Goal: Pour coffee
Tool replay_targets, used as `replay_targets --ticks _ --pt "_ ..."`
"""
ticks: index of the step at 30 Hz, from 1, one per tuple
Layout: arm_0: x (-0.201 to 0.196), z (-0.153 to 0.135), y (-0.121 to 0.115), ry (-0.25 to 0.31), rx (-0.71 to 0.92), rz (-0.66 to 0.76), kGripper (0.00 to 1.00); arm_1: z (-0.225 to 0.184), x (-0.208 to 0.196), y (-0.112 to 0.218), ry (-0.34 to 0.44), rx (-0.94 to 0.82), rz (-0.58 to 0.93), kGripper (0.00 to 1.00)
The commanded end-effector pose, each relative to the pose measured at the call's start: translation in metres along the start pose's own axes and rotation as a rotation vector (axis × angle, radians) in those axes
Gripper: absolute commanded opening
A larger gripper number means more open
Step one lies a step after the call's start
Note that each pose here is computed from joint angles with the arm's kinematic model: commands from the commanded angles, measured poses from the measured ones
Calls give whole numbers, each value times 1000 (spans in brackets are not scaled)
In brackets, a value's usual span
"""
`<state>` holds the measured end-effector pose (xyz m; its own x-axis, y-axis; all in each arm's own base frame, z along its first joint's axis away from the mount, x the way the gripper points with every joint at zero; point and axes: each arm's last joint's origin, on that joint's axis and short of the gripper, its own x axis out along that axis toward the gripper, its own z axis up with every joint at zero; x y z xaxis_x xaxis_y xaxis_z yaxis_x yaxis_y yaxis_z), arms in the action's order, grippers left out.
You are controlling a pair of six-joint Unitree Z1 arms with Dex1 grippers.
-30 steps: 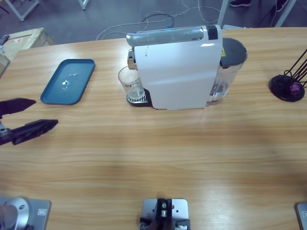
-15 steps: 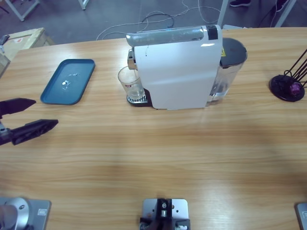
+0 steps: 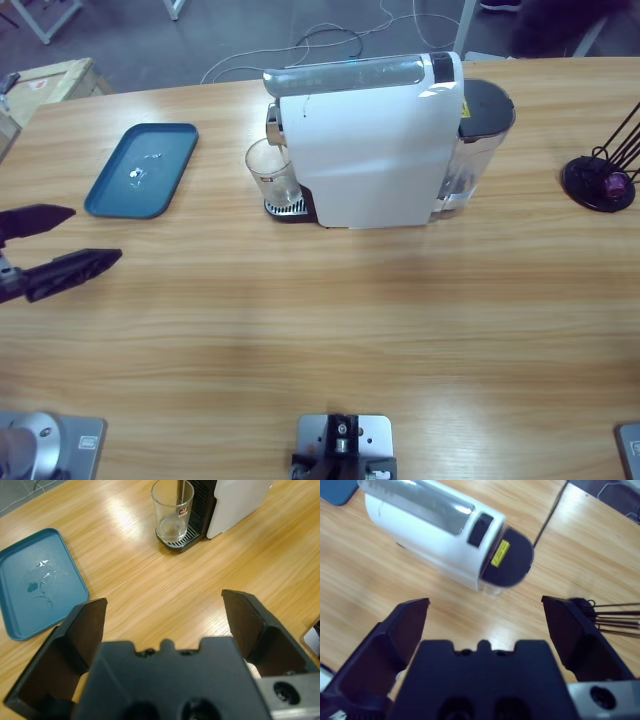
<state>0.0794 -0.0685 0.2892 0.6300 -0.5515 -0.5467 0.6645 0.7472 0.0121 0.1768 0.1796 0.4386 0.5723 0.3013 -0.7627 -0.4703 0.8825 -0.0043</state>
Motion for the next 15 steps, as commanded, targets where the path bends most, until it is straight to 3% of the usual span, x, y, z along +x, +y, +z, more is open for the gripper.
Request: replay_targets --ticks 1,6,9,11,15 --pt "-4 -16 -3 -26 0 -51 921 -147 -35 -41 -429 -38 214 1000" --pt "-6 -18 -4 -49 -8 -60 885 -207 -30 -54 -471 -79 268 1000" --pt "-17 -28 -3 -129 -34 -37 885 -227 -26 -56 -469 -126 314 1000" --pt "-16 -32 -2 -153 -39 -28 885 -236 -27 -57 -483 -157 342 1000" --pt "-5 -29 -3 -129 -34 -37 885 -236 -23 -54 -463 -211 366 1000"
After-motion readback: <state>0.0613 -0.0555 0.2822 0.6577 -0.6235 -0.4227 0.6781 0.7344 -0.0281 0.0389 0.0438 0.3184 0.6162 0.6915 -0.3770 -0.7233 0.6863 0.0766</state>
